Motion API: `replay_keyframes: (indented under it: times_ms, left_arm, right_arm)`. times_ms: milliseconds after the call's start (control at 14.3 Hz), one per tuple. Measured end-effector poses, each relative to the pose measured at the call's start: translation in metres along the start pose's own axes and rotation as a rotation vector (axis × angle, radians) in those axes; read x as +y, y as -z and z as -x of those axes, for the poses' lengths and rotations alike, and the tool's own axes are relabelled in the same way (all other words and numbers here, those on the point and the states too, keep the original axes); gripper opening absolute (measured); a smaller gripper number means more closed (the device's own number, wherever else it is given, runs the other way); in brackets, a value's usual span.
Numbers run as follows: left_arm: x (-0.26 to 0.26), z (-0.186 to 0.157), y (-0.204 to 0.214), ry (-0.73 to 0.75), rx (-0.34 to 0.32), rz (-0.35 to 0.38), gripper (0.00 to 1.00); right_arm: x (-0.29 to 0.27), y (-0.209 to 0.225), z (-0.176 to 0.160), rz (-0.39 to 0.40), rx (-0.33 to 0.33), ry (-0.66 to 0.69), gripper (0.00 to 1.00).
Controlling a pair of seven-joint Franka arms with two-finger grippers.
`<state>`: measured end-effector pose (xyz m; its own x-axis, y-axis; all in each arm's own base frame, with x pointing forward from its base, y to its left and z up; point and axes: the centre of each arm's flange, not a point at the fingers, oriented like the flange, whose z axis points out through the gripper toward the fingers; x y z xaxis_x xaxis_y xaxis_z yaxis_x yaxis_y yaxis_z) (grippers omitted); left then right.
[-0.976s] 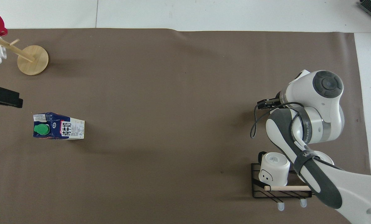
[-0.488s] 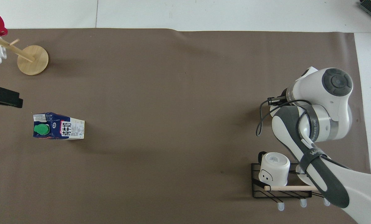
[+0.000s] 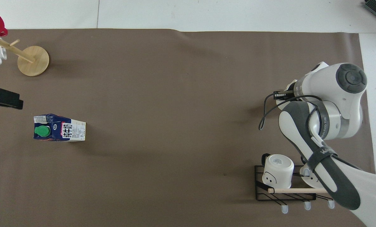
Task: Place cup and milk on table
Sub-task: 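Carry the white mug with the right gripper toward the table center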
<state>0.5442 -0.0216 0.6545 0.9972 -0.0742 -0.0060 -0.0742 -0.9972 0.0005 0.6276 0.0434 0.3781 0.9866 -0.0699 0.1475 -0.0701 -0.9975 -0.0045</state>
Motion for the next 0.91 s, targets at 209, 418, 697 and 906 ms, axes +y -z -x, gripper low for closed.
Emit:
replay_keyframes:
  times_ms: [209,418,697,906]
  left_arm:
    - [0.0,0.0,0.0,0.001,0.0,0.0,1.0]
    - [0.0,0.0,0.0,0.001,0.0,0.0,1.0]
    - [0.0,0.0,0.0,0.001,0.001,0.0,1.0]
    - [0.0,0.0,0.0,0.002,0.001,0.0,1.0]
  right_arm:
    - [-0.022,0.022,-0.009,-0.009,0.014,-0.089,0.05]
    - [-0.065,0.046,-0.01,-0.019,0.002,-0.171,0.05]
    - [-0.146,0.052,0.015,-0.029,-0.023,-0.266,0.05]
    - [-0.206,0.055,0.043,-0.035,-0.039,-0.331,0.05]
